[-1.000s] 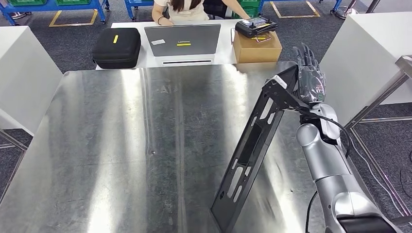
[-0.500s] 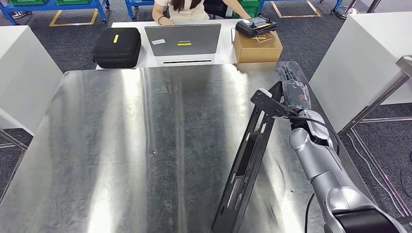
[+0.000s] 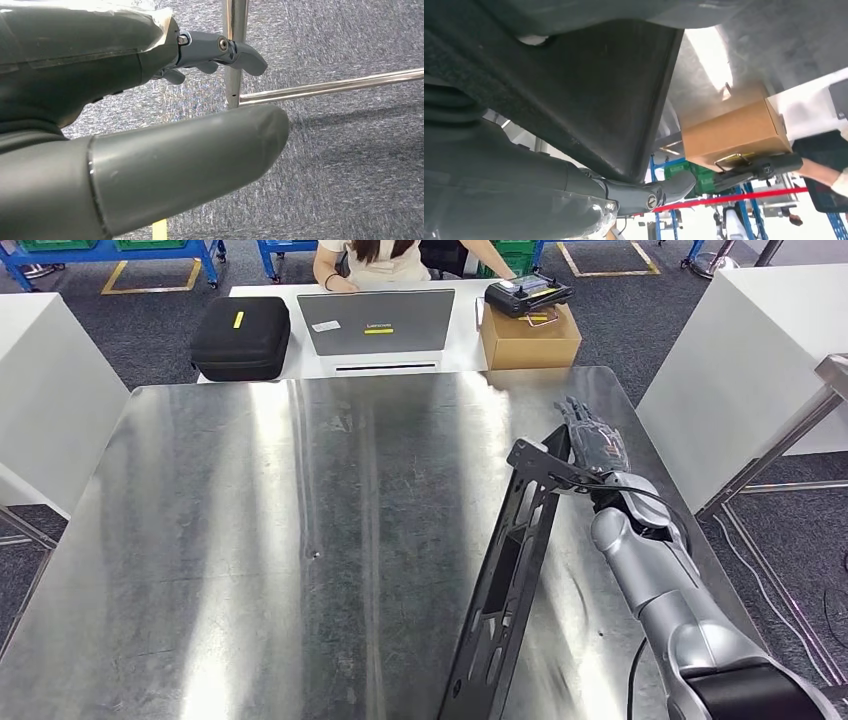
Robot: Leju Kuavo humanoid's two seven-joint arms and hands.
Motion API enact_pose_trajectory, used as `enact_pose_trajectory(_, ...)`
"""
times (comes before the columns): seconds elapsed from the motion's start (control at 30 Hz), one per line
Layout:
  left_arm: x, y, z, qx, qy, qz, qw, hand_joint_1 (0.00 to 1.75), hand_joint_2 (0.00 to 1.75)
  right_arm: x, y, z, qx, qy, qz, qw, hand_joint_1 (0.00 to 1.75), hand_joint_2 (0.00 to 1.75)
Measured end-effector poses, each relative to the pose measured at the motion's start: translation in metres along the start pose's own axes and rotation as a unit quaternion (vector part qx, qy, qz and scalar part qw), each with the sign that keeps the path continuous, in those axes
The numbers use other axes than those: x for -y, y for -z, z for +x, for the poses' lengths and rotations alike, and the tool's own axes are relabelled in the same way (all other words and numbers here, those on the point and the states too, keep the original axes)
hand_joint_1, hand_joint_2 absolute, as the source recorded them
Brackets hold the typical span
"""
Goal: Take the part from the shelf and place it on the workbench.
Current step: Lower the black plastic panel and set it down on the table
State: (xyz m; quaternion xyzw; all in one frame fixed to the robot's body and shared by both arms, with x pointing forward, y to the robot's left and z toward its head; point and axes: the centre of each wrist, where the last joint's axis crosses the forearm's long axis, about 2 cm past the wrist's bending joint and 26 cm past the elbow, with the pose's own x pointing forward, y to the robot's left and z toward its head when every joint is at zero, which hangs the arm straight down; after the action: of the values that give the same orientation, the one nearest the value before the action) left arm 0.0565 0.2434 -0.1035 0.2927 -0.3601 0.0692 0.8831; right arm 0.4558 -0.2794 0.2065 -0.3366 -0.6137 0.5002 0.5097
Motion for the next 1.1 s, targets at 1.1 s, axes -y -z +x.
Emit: enact_pose_trajectory(1.1,-0.001,-0.001,-0.003,-0.012,-0.006,-0.005,1.000,0.00,0.00,0.154,0.040,-0.003,-0.025,0.074,0.172,0.982,0.00,0.00)
